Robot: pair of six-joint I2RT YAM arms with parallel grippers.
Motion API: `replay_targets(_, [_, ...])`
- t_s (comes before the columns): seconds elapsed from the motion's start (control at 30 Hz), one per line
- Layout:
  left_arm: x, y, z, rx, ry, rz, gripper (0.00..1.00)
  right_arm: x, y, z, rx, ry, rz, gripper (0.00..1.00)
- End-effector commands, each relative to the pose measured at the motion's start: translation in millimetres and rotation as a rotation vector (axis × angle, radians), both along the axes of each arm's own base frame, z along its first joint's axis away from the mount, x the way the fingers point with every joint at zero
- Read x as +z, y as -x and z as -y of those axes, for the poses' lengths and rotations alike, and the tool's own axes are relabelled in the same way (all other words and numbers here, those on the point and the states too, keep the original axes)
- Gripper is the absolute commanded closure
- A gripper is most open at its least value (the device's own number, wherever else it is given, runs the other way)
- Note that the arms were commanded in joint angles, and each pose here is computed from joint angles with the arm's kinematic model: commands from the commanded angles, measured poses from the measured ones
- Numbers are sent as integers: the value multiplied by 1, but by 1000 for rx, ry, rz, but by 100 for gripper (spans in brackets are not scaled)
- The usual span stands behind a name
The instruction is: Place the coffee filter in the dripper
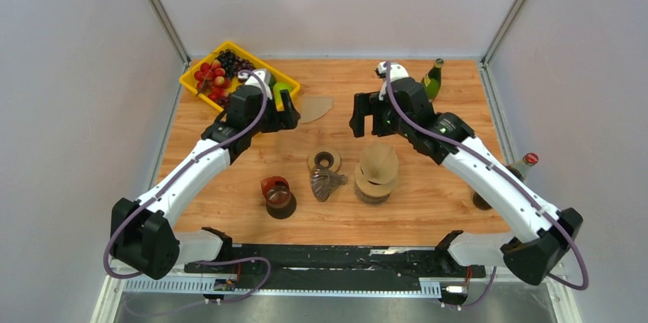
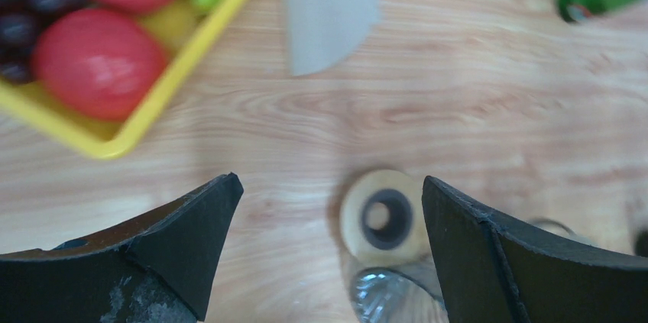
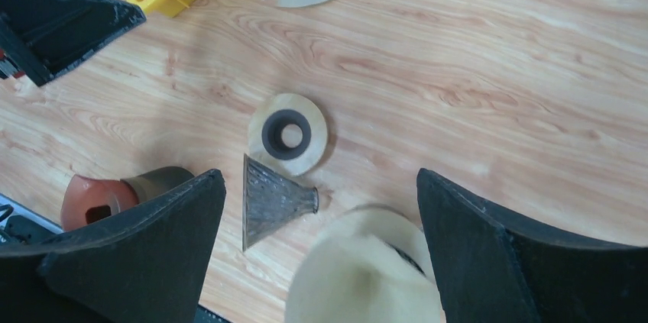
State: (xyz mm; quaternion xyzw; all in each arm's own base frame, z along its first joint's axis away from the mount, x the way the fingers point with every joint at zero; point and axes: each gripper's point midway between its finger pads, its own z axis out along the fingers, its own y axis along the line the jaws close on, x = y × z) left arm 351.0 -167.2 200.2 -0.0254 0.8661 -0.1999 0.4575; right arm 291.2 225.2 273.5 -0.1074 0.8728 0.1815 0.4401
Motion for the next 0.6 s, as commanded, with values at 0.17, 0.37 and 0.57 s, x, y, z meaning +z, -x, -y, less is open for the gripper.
replay_targets(0.17, [-20, -3, -106, 446, -17, -76, 0, -10, -35, -80, 210, 89, 38, 6])
replay_targets(0.37, [-11, 1, -107, 434, 0, -34, 0, -69, -70, -96, 290, 308, 24, 5])
replay_targets(0.57, [-12, 2, -104, 404, -8, -32, 0, -125, -80, -98, 346, 422, -56, 5])
